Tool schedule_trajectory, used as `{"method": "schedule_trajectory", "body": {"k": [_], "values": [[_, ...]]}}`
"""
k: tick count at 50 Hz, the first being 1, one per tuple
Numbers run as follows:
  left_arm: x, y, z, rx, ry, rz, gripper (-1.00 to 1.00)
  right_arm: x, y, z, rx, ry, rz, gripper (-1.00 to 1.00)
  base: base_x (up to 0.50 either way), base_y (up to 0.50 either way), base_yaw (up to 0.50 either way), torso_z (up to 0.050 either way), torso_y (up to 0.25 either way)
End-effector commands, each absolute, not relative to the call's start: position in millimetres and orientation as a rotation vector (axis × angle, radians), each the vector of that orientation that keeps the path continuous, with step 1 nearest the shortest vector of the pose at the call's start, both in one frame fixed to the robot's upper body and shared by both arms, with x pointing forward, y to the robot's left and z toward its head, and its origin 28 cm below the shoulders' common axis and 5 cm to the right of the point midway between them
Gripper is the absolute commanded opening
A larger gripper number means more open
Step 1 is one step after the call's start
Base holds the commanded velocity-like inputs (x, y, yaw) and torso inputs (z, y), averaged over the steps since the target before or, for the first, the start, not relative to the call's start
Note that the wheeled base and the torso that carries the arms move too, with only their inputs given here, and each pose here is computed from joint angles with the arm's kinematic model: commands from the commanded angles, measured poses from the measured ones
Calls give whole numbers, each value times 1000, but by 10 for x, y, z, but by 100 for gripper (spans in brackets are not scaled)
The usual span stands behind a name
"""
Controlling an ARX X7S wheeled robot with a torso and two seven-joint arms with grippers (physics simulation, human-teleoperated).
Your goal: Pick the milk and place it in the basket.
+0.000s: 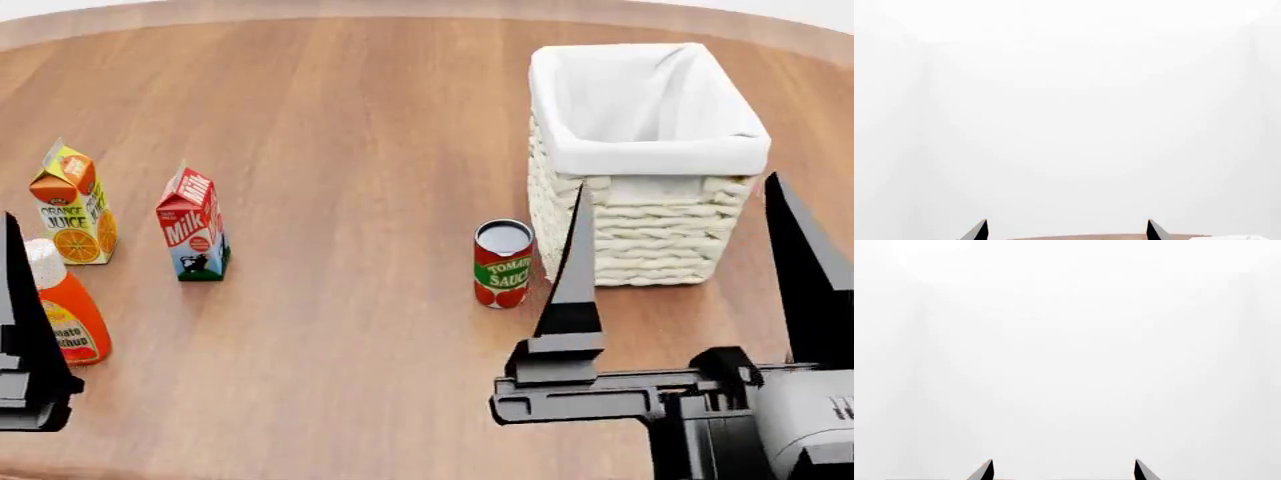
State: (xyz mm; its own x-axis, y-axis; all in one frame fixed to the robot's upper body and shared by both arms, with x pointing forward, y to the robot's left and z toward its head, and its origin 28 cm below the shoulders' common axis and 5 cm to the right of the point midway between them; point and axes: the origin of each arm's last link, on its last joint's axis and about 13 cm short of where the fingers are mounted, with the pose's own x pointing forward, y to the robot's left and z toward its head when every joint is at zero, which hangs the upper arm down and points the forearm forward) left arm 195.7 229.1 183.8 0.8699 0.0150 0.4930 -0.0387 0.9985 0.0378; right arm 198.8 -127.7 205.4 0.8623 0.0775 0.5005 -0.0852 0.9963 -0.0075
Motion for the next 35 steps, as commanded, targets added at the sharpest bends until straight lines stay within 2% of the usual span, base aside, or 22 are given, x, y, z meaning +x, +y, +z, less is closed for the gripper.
{"method": "schedule_trajectory", "body": {"k": [1,21,35], "values": [[1628,2372,2276,85,-739,93,100,1572,-1397,2531,-6,-744,69,100,0,0,0,0,0],[1565,2366,2296,88,-758,92,100,1554,-1406,2503,-18,-758,52,100,0,0,0,0,0],[1581,2370,2292,92,-753,93,100,1578,-1368,2482,-39,-750,76,100,0,472,0,0,0]]}}
